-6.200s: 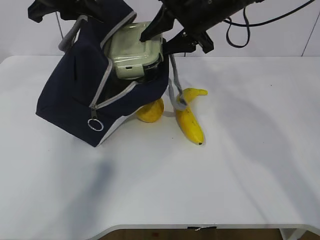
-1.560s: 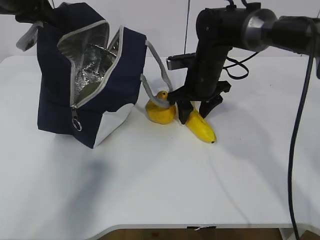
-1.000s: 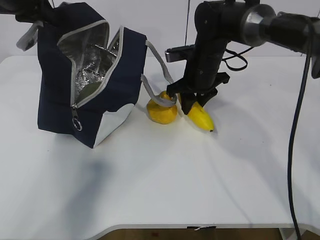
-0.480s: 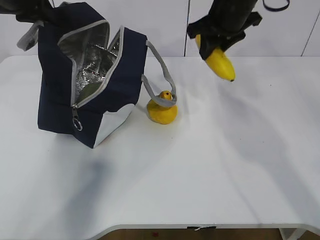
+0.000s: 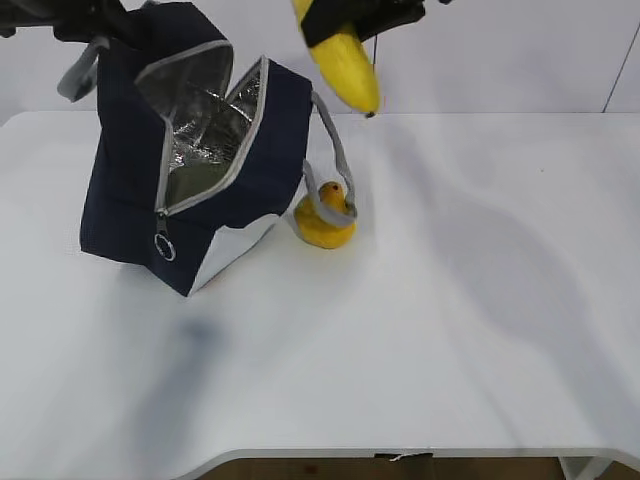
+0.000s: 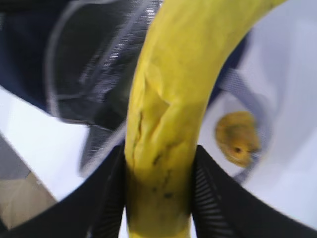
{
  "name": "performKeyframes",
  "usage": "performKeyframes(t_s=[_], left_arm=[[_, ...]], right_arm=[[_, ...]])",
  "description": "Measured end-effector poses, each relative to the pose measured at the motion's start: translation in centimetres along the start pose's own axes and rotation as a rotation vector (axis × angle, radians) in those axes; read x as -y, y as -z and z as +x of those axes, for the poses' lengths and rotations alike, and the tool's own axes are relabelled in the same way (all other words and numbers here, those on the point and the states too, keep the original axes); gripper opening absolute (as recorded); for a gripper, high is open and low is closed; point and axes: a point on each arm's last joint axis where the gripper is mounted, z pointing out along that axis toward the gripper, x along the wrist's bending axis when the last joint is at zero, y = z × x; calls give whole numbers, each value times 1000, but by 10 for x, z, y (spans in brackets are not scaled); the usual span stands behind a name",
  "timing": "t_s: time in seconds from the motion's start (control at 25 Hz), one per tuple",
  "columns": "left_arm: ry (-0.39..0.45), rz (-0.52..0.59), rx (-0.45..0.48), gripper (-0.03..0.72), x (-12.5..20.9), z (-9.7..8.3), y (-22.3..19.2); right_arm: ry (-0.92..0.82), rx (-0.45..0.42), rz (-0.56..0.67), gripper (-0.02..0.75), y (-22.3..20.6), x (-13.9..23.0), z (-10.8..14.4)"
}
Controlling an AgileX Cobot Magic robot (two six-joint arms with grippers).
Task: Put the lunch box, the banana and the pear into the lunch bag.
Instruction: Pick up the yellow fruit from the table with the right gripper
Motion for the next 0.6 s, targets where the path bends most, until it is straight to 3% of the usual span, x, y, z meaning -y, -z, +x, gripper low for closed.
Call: performKeyframes(t_s=[0.24, 0.4, 0.6], left_arm=[[-14, 6, 28, -5, 5, -13, -2], [0, 5, 40, -5, 5, -14, -2], [18, 6, 56, -5, 5, -15, -2]], right_arm=[[85, -91, 61, 307, -34, 5, 34], [87, -133, 112, 308, -62, 10, 38], [68, -183, 124, 308, -100, 15, 27]])
